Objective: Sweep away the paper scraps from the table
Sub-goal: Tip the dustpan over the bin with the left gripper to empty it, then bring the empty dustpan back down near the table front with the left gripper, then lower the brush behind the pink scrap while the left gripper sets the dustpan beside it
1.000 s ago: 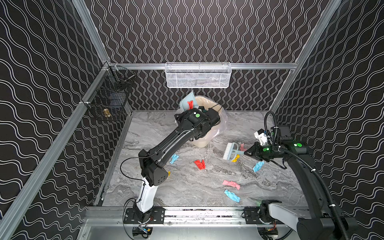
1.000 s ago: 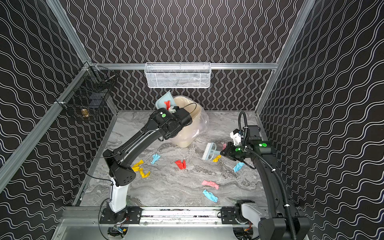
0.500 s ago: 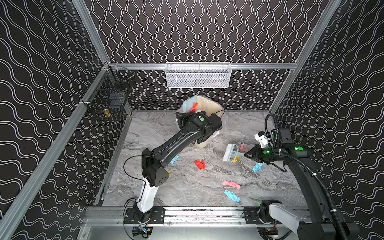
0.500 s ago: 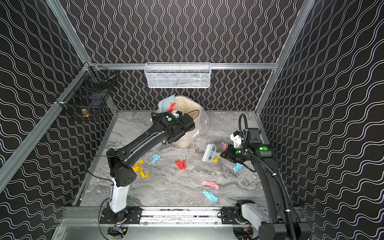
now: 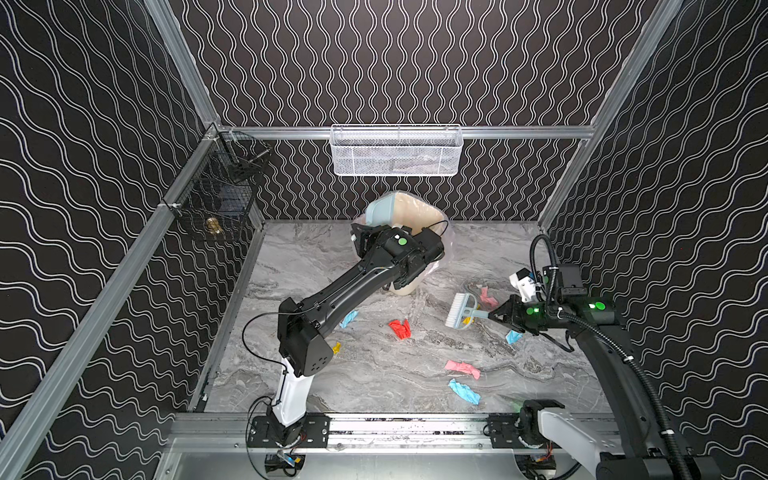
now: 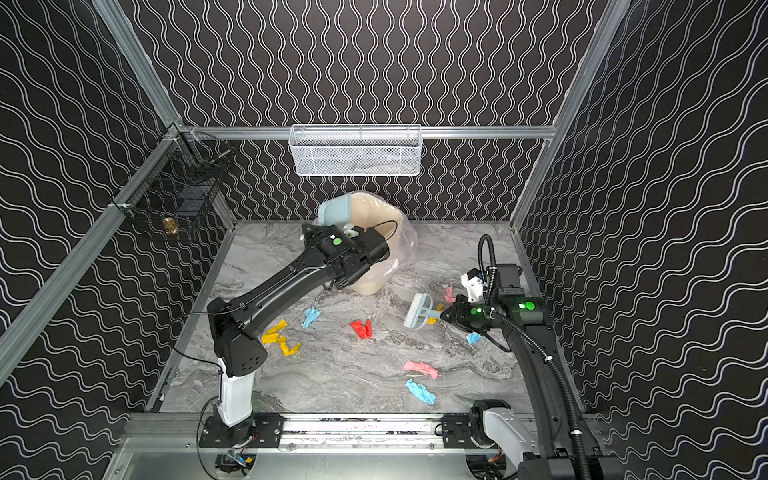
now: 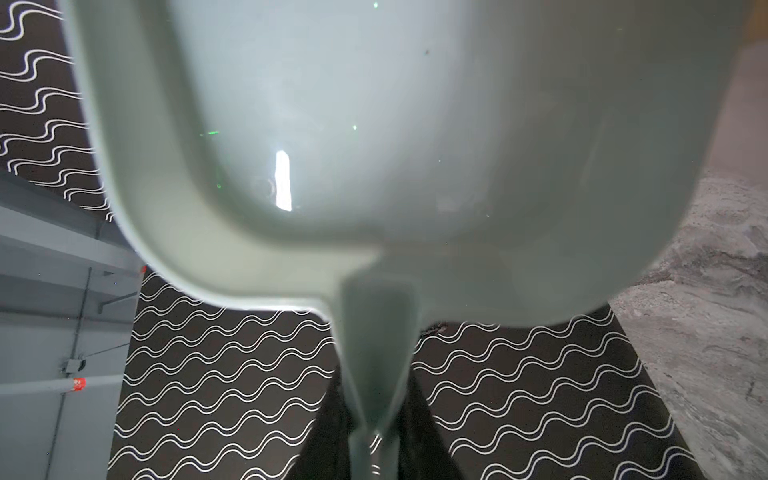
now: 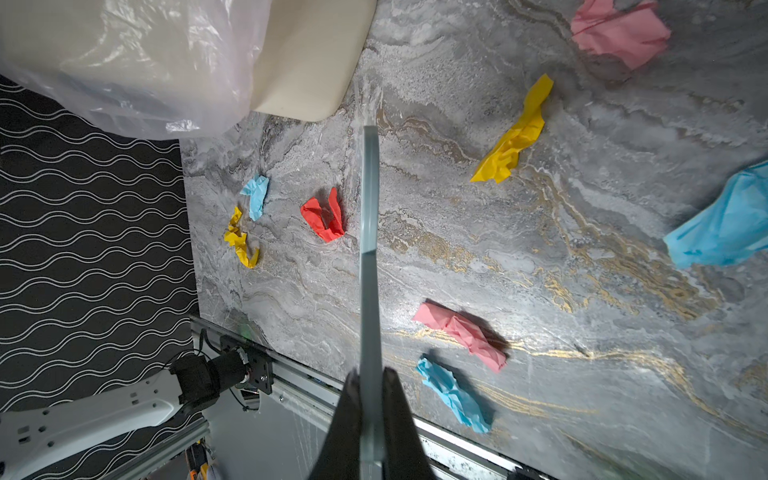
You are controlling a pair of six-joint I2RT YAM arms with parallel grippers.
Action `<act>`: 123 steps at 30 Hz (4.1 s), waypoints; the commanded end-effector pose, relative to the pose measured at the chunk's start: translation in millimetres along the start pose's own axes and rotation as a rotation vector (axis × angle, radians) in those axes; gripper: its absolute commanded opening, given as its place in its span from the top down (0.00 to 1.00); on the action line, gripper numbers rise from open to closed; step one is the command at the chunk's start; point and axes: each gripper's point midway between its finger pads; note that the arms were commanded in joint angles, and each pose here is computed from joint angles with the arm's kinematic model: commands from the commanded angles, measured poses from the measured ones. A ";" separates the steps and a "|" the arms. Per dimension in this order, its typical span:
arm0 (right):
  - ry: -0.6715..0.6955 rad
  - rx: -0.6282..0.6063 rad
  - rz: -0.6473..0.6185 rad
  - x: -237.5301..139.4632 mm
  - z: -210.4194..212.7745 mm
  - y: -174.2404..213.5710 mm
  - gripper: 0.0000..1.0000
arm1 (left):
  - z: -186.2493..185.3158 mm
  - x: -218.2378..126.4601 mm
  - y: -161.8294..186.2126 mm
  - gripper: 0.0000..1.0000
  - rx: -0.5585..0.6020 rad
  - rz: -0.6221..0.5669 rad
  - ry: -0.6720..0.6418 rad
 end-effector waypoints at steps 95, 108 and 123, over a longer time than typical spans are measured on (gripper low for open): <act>0.531 -0.175 0.166 31.2 -26.1 63.2 1.00 | -329.6 -222.4 -14.8 1.00 0.148 -0.443 1.115; 0.623 -0.274 0.117 23.4 -25.3 46.6 1.00 | -334.0 -227.0 -10.6 1.00 0.135 -0.397 1.172; 0.612 -0.383 0.212 51.4 -13.2 56.2 1.00 | -334.0 -218.8 -9.0 1.00 0.158 -0.353 1.230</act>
Point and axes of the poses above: each gripper's point midway between its finger pads, its own x axis out along the fingers, its own z axis along the line the jaws close on, y = z × x, and after that the axes turned 12 degrees about x, right-handed
